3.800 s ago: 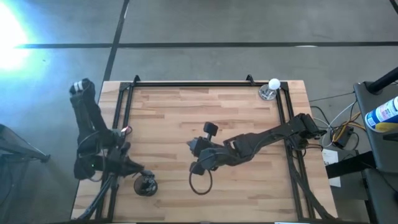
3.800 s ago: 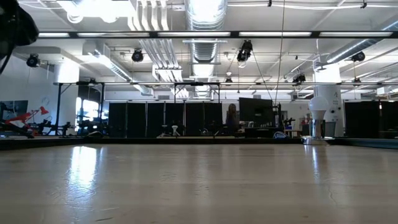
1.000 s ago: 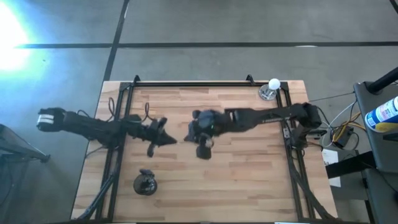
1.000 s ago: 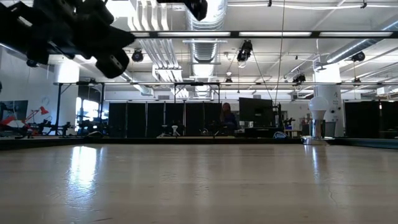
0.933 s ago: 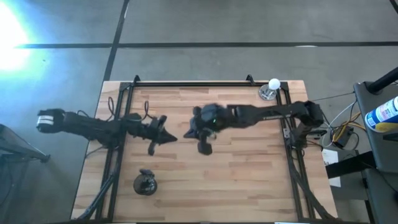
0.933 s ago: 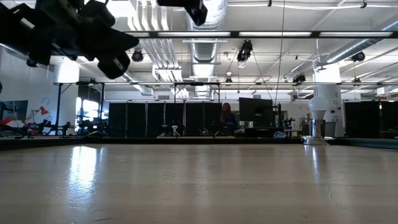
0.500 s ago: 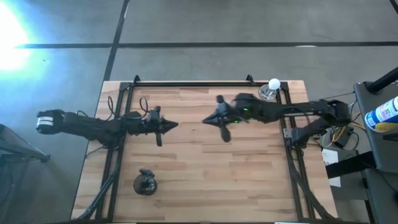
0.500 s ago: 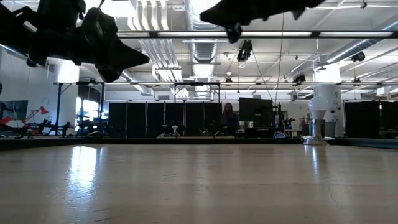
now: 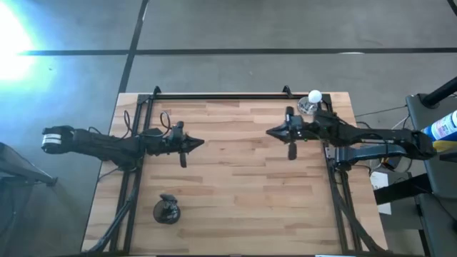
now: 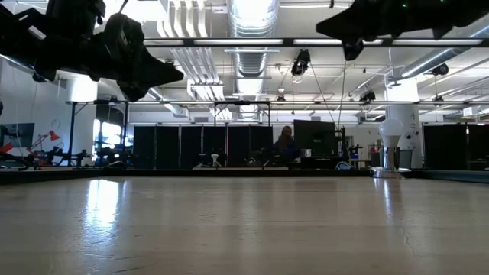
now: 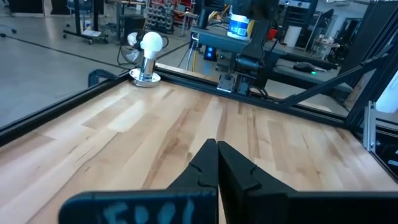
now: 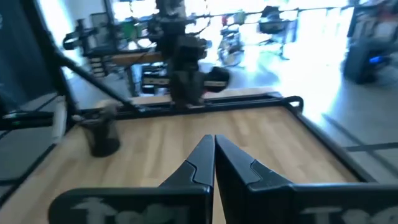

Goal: Pick & Place Makeup Brushes
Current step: Return to Home Position

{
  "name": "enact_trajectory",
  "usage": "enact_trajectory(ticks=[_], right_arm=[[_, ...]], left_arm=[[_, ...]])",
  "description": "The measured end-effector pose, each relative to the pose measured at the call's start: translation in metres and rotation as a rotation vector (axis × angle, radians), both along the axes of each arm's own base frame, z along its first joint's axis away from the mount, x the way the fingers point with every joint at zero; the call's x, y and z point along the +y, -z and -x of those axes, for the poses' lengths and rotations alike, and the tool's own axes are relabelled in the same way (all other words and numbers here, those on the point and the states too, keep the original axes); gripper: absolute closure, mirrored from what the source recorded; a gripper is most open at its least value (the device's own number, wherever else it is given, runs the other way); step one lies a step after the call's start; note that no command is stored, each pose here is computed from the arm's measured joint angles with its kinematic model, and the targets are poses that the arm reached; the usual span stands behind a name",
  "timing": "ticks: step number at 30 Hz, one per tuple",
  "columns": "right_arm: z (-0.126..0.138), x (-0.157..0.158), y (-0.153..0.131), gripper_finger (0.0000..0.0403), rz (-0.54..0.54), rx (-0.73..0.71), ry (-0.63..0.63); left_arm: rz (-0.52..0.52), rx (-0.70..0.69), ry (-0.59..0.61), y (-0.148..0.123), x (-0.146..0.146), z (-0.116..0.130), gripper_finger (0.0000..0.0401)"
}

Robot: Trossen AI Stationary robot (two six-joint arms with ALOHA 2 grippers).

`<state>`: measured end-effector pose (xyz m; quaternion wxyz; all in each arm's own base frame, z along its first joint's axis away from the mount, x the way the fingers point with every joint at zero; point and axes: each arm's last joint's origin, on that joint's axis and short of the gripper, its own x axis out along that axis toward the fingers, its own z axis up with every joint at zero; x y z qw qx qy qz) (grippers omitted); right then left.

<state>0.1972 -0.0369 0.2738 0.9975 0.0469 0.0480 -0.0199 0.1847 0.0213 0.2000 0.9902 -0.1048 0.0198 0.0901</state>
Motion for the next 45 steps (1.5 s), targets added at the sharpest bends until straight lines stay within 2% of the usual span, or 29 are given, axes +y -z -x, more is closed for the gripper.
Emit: enact_trajectory(ticks=[4, 8, 16, 23, 27, 33, 42, 45], right_arm=[[0.018, 0.002, 0.008, 0.0394, 0.063, -0.019, 0.042], [0.031, 0.005, 0.018, 0.0394, 0.014, -0.033, 0.047], [0.061, 0.011, 0.041, 0.0394, 0.02, -0.121, 0.072], [0.087, 0.016, 0.055, 0.0394, 0.018, -0.235, 0.08], [0.097, 0.018, 0.062, 0.0394, 0.036, -0.3, 0.09], [0.108, 0.019, 0.075, 0.0394, 0.023, -0.261, 0.132], [0.105, 0.019, 0.086, 0.0394, 0.0, -0.226, 0.128], [0.104, 0.019, 0.09, 0.0394, -0.012, -0.22, 0.125]], left_arm=[[0.021, -0.001, -0.002, 0.0, 0.0, 0.0, 0.0401], [0.045, -0.003, -0.003, 0.001, 0.0, 0.0, 0.0401], [0.045, -0.028, -0.001, -0.003, 0.0, 0.004, 0.0401], [0.04, -0.082, 0.002, 0.003, -0.003, 0.024, 0.0401], [-0.004, -0.129, 0.003, 0.003, -0.004, 0.037, 0.0401], [-0.01, -0.123, 0.004, 0.011, -0.006, 0.05, 0.0401], [-0.025, -0.178, 0.016, 0.02, -0.008, 0.067, 0.0401], [-0.03, -0.139, 0.059, 0.023, -0.009, 0.072, 0.0401]])
